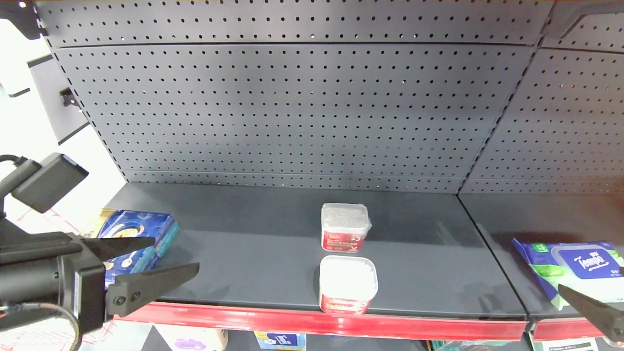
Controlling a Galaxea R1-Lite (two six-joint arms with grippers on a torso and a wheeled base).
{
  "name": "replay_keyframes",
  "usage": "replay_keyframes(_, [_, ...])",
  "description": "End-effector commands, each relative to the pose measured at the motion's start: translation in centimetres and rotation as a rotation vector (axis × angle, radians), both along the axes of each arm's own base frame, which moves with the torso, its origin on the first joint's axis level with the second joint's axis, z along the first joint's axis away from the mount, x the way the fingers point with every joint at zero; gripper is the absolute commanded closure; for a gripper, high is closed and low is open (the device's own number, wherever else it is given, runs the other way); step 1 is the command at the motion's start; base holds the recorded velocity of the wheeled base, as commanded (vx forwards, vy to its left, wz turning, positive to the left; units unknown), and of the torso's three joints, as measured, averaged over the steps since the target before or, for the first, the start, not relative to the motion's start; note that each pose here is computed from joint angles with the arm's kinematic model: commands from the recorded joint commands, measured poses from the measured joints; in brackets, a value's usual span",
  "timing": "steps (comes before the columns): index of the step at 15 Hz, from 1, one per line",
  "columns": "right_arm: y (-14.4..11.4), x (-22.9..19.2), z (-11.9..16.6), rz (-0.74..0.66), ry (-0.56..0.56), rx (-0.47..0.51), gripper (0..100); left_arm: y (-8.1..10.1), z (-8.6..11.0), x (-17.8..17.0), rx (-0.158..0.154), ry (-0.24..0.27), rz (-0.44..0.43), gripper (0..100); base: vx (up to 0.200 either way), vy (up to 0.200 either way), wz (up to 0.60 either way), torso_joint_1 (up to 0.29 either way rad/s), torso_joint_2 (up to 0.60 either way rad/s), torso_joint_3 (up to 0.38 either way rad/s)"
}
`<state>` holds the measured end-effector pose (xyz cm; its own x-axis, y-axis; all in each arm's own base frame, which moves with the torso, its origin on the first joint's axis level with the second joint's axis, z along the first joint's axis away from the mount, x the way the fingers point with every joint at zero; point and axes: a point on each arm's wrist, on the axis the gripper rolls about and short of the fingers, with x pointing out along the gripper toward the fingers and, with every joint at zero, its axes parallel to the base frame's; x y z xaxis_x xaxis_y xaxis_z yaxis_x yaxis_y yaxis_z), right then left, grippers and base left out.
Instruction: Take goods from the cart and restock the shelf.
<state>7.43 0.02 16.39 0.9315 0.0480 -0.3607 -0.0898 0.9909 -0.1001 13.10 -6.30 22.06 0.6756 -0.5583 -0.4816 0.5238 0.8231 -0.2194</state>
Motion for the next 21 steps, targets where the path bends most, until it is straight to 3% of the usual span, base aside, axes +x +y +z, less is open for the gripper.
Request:
replay_keyframes(1, [-0.3, -1.8, -0.6, -0.114, -0.058, -0.015, 0, -0.7, -0.4, 0.2, 0.03, 0.02, -0.016, 0, 0.0, 0.0, 0.0, 0.0, 0.0, 0.0])
replay_keyframes(3, [-0.3, -4.1, -2.0, -0.137, -0.116, -0.015, 0, -2.2, -1.0, 0.2, 0.058, 0.052, -0.083, 0, 0.0, 0.0, 0.0, 0.0, 0.0, 0.0])
replay_keyframes(5, [-0.2, -5.6, -4.0, -0.139, -0.147, -0.016, 0, -4.3, -1.9, 1.3, 0.12, 0.088, -0.109, 0, 0.0, 0.0, 0.0, 0.0, 0.0, 0.0])
replay_keyframes(8, [-0.2, -6.1, -4.0, -0.171, -0.183, -0.027, 0, -5.6, -3.0, 2.0, 0.169, 0.137, -0.133, 0, 0.0, 0.0, 0.0, 0.0, 0.0, 0.0])
replay_keyframes(9, [-0.3, -6.1, -3.7, -0.183, -0.191, -0.03, 0, -6.0, -3.7, 2.2, 0.204, 0.162, -0.125, 0, 0.0, 0.0, 0.0, 0.0, 0.0, 0.0])
replay_keyframes(10, [-0.3, -6.1, -3.5, -0.198, -0.198, -0.033, 0, -6.2, -4.5, 2.7, 0.262, 0.184, -0.086, 0, 0.0, 0.0, 0.0, 0.0, 0.0, 0.0])
replay_keyframes(12, [-0.4, -6.1, -3.2, -0.218, -0.207, -0.04, 0, -6.9, -5.3, 3.8, 0.313, 0.206, -0.051, 0, 0.0, 0.0, 0.0, 0.0, 0.0, 0.0])
replay_keyframes(18, [-0.4, -6.3, -3.5, -0.243, -0.215, -0.047, 0, -9.4, -6.7, 6.5, 0.353, 0.257, -0.074, 0, 0.0, 0.0, 0.0, 0.0, 0.0, 0.0])
replay_keyframes(21, [-0.4, -6.3, -3.5, -0.243, -0.212, -0.047, 0, -11.2, -7.1, 7.7, 0.359, 0.26, -0.098, 0, 0.0, 0.0, 0.0, 0.0, 0.0, 0.0])
